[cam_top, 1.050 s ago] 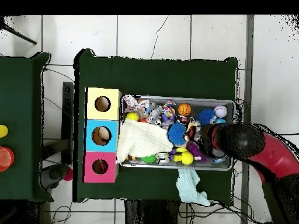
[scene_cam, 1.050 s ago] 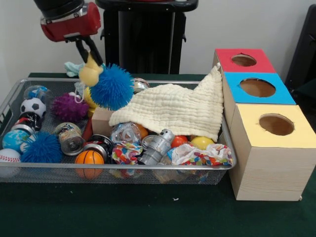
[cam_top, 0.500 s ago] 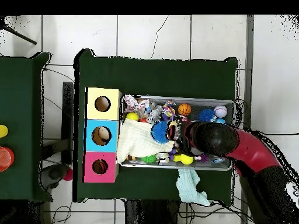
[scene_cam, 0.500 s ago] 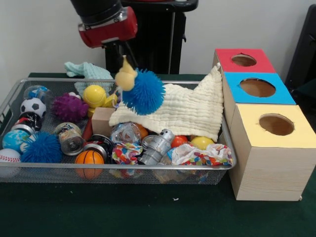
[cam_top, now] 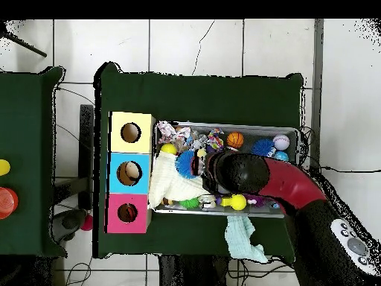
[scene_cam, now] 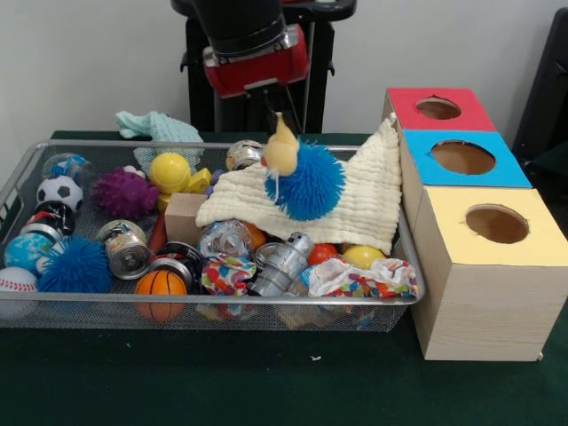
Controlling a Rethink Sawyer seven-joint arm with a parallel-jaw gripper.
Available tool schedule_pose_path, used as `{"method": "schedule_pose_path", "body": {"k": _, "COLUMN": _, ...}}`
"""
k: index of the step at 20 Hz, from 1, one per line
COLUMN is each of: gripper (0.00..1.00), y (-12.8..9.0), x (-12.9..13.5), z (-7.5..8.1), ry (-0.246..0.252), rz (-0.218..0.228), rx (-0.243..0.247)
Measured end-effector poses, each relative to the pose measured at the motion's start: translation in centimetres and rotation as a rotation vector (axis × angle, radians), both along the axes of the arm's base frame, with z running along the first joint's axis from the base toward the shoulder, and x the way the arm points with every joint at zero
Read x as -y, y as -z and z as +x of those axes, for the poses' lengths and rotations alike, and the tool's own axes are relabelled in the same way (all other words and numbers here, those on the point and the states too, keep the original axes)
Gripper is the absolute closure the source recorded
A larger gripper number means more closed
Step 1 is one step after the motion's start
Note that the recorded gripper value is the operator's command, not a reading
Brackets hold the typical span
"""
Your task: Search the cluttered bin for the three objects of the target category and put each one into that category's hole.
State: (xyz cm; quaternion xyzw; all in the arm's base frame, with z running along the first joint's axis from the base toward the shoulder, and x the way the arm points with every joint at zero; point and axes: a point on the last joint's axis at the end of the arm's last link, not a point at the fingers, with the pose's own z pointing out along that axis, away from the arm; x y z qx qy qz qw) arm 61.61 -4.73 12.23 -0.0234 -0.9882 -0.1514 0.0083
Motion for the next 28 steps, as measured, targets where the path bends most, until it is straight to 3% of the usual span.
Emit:
{"method": "schedule_pose_path", "body": {"k": 12, "gripper": 1.00, "y": 1.0, "x": -4.0, "z": 0.0, "ry": -0.046, "rz": -0.052, "rx": 0.037}}
{"method": "schedule_pose_path", "body": {"k": 21, "gripper": 1.00, "y": 1.7, "x": -3.6, "z": -0.6, "ry": -0.031, "rz": -0.081, "rx": 0.049}}
{"method": "schedule_pose_path", "body": {"k": 28, "gripper": 1.00, "y": 2.6, "x": -2.9, "z": -2.8, "ry": -0.021, "rz": -0.097, "rx": 0.004}}
